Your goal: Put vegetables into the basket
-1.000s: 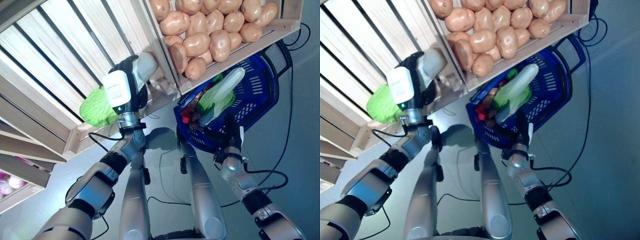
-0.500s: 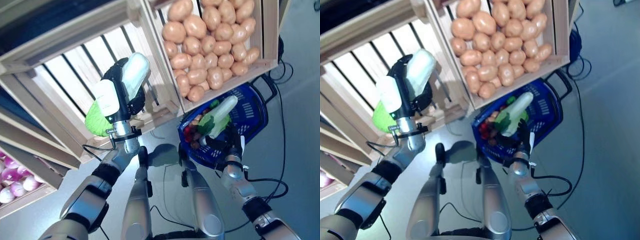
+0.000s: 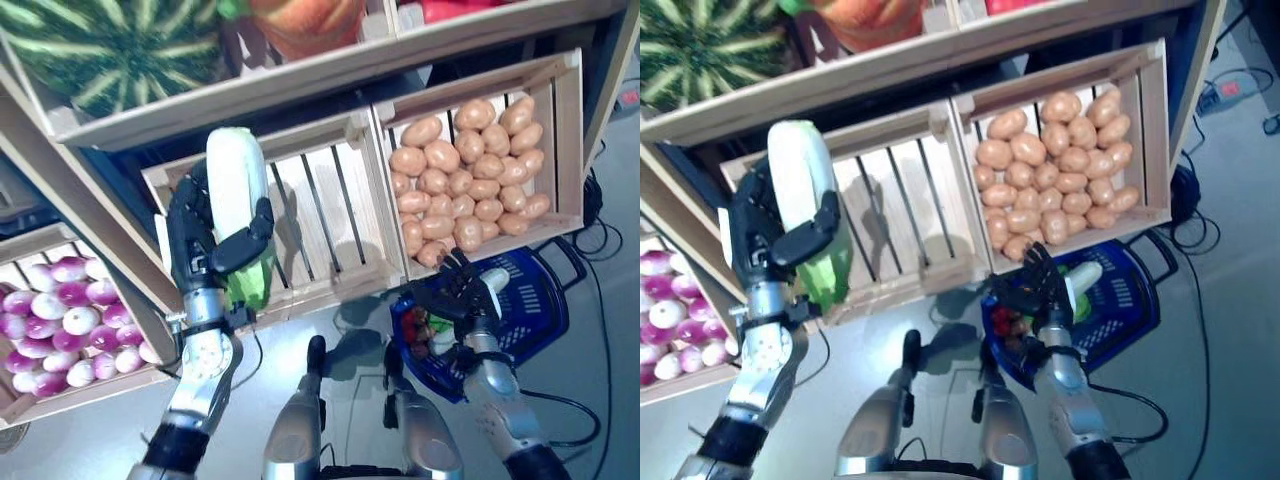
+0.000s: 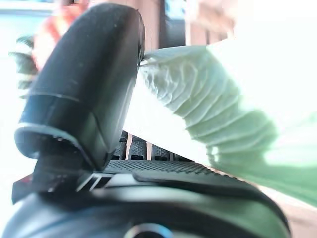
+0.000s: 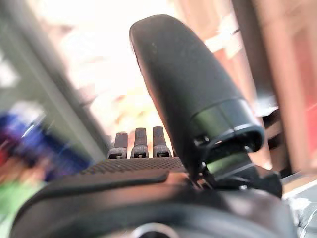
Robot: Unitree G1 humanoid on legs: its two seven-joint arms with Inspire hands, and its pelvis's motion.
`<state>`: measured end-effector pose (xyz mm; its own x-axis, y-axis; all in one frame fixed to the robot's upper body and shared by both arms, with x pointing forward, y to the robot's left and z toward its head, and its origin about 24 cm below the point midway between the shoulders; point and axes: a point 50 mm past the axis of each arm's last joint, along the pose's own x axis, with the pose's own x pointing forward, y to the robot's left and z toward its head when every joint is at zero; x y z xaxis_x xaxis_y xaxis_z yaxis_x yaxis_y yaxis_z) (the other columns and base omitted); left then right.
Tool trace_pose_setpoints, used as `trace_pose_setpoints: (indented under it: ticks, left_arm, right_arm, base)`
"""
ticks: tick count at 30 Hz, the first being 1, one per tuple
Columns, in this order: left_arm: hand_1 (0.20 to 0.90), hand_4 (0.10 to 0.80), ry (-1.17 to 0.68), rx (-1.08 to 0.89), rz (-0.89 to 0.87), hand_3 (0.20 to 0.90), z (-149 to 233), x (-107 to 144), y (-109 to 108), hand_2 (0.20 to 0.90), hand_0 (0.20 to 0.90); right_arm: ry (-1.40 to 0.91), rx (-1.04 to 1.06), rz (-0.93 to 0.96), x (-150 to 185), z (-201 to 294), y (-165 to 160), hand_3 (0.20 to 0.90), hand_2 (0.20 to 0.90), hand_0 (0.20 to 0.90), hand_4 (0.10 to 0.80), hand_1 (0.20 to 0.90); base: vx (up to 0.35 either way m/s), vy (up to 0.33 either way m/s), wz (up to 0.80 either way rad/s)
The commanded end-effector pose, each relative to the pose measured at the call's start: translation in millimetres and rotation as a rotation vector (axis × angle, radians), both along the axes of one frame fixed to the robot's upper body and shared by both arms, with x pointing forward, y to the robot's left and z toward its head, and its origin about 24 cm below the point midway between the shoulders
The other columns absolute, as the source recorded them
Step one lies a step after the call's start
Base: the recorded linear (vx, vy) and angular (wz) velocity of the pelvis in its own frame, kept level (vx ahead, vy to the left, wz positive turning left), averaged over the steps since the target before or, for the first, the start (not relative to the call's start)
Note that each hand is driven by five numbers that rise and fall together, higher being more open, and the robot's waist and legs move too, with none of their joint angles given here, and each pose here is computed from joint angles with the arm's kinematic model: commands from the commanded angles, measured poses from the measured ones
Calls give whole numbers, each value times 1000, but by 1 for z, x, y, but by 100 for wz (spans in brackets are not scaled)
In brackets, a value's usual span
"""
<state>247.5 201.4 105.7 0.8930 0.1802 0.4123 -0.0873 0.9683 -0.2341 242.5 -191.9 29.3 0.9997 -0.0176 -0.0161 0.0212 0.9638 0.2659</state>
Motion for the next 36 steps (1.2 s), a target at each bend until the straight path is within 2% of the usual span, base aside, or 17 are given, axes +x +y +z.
trace_pose_setpoints:
  ticks: [1, 6, 17, 29, 36]
  left_arm:
    - [300, 400, -112, -92, -261, 300, 12, -7, -18, 300, 300]
    - [300, 400, -13, -110, -413, 300, -2, -5, -30, 300, 300]
    - [300, 400, -19, -113, -539, 300, 5, 0, -46, 300, 300]
    - [300, 400, -41, -195, -629, 300, 7, -2, -54, 300, 300]
    - [300, 400, 16, -261, -745, 300, 0, -3, -66, 300, 300]
  right_arm:
    - [-114, 175, 283, -21, 8, 11, 900, 900, 900, 800, 900]
    - [-142, 350, 561, -27, 20, 32, 900, 900, 900, 800, 900]
    - [32, 549, 910, -35, 22, 73, 900, 900, 900, 800, 900]
    - [176, 585, 976, -42, 10, 84, 900, 900, 900, 800, 900]
    - [158, 607, 986, -40, 11, 89, 900, 900, 900, 800, 900]
  base:
    - [187, 15, 1]
    - [166, 5, -1]
    - [50, -2, -2]
    - [0, 0, 0]
    - [0, 0, 0]
